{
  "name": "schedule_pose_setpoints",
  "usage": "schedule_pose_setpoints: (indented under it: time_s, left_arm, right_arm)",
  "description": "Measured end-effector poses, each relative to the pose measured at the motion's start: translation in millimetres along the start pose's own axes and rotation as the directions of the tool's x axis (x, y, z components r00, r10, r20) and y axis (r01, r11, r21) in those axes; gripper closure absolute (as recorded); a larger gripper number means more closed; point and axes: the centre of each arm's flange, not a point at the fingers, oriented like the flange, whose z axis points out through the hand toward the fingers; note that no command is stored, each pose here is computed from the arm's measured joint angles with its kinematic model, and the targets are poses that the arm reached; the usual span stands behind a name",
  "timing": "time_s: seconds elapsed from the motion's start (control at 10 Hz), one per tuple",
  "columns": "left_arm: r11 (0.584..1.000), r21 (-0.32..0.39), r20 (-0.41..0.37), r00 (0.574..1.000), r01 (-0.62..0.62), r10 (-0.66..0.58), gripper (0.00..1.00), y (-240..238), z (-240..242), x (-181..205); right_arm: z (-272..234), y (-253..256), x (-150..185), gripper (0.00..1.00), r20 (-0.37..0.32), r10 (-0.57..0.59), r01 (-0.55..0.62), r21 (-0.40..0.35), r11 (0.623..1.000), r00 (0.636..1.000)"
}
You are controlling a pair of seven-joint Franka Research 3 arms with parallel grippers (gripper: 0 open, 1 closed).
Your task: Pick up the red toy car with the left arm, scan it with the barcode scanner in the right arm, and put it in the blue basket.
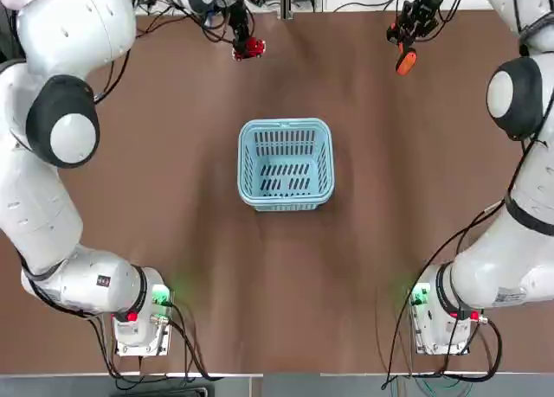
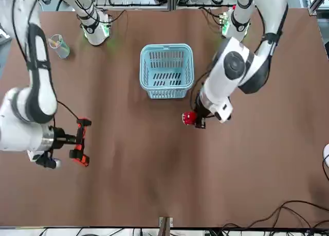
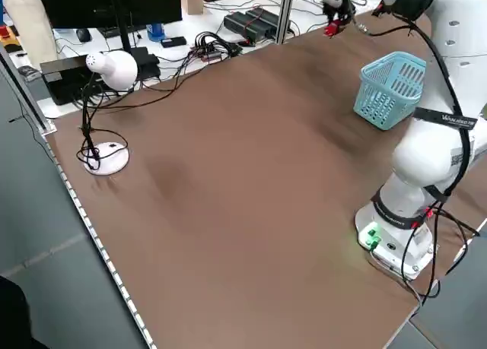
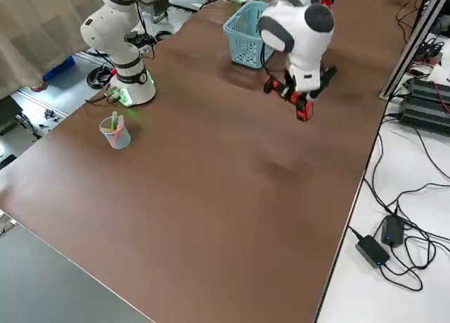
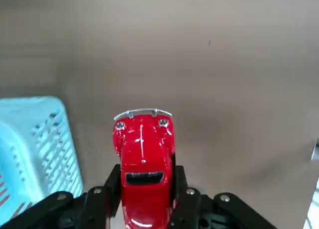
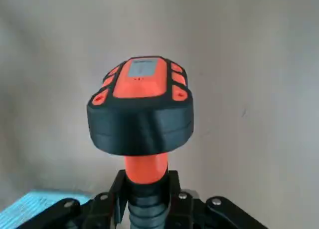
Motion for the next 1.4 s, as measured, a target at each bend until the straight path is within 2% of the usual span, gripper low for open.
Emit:
schedule_pose_setpoints:
  time_s: [0.2,0.3,0.5,0.7,0.9,1.2,1.4]
  left_arm:
    - [1.000,0.016,0.013,1.000,0.001,-0.001,0.56,-9.0,-9.3,-37.5]
    - [1.000,0.018,0.019,1.000,0.004,-0.004,0.56,-11.0,-13.2,-50.9]
    - [1.000,0.010,-0.002,1.000,0.015,-0.015,0.56,-13.7,-15.5,-69.7]
    - [1.000,0.000,-0.038,0.999,0.018,-0.018,0.56,-23.8,1.4,-97.0]
    - [1.000,0.007,-0.048,0.999,0.008,-0.007,0.56,-38.1,11.0,-120.2]
    - [1.000,0.004,-0.038,0.999,-0.016,0.016,0.56,-48.2,5.1,-135.3]
    - [1.000,0.005,-0.037,0.999,-0.022,0.022,0.56,-51.4,5.2,-138.9]
  right_arm:
    - [-25.5,-16.9,-35.2,0.63,0.132,-0.040,0.028,0.094,0.995,0.990]
    - [-28.9,-16.8,-48.7,0.62,0.208,-0.087,0.056,0.149,0.987,0.974]
    - [-28.9,-18.3,-62.6,0.62,0.293,-0.172,0.098,0.252,0.963,0.940]
    - [-28.7,-34.1,-69.8,0.63,0.317,-0.233,0.112,0.356,0.928,0.919]
    - [-29.4,-37.6,-70.4,0.63,0.312,-0.249,0.119,0.382,0.916,0.917]
    - [-27.8,-39.6,-71.8,0.63,0.317,-0.266,0.125,0.404,0.906,0.910]
    - [-22.9,-58.7,-75.6,0.63,0.319,-0.301,0.133,0.455,0.880,0.899]
